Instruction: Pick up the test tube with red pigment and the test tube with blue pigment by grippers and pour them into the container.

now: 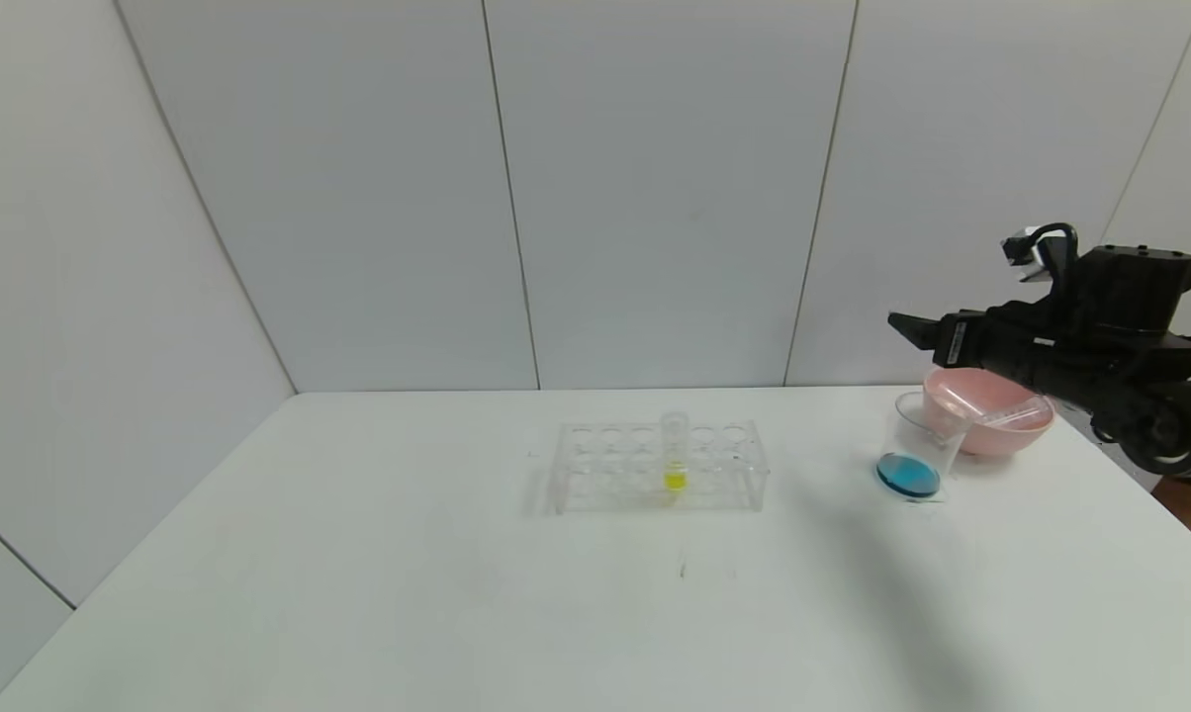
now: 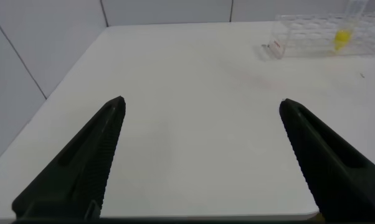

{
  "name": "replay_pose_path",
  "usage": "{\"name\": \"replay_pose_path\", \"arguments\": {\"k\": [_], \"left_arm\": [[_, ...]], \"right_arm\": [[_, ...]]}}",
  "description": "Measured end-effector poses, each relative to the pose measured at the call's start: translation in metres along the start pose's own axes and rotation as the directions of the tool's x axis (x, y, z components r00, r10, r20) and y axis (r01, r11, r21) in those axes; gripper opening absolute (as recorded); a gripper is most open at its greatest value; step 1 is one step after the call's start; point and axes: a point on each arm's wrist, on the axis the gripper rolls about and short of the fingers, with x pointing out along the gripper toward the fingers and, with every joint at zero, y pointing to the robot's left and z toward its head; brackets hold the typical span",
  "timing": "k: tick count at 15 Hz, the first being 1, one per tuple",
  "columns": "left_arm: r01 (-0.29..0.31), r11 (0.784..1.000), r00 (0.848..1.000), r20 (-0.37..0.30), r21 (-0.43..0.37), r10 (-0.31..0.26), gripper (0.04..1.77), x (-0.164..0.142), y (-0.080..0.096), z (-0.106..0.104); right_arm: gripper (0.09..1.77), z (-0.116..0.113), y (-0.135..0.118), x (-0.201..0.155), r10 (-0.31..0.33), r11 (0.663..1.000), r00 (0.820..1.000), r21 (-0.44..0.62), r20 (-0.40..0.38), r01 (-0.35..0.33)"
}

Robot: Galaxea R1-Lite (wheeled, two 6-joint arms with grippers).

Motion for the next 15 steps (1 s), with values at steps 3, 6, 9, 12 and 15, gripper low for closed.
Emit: {"name": "replay_pose_path", "arguments": {"k": [3,6,9,12,15], "left_arm": [[0.0,1.0,1.0,0.0,0.0,0.0,1.76,0.0,0.0,0.0],[0.0,1.0,1.0,0.0,0.0,0.0,1.76,0.0,0.0,0.0],[0.0,1.0,1.0,0.0,0.0,0.0,1.76,0.0,0.0,0.0],[0.0,1.0,1.0,0.0,0.0,0.0,1.76,0.0,0.0,0.0],[0.0,1.0,1.0,0.0,0.0,0.0,1.76,0.0,0.0,0.0]], "right_arm": [[1.63,0.022,0.013,-0.035,0.019,1.0,0.999,-0.004,0.045,-0.018],[1.66,0.041,0.021,-0.084,0.031,0.999,0.995,-0.016,0.098,-0.029],[1.67,0.058,0.032,-0.144,0.069,0.998,0.982,-0.028,0.175,-0.065],[1.68,0.066,0.045,-0.21,0.115,0.993,0.957,-0.05,0.267,-0.106],[1.69,0.06,0.057,-0.273,0.146,0.989,0.921,-0.084,0.361,-0.124]]}}
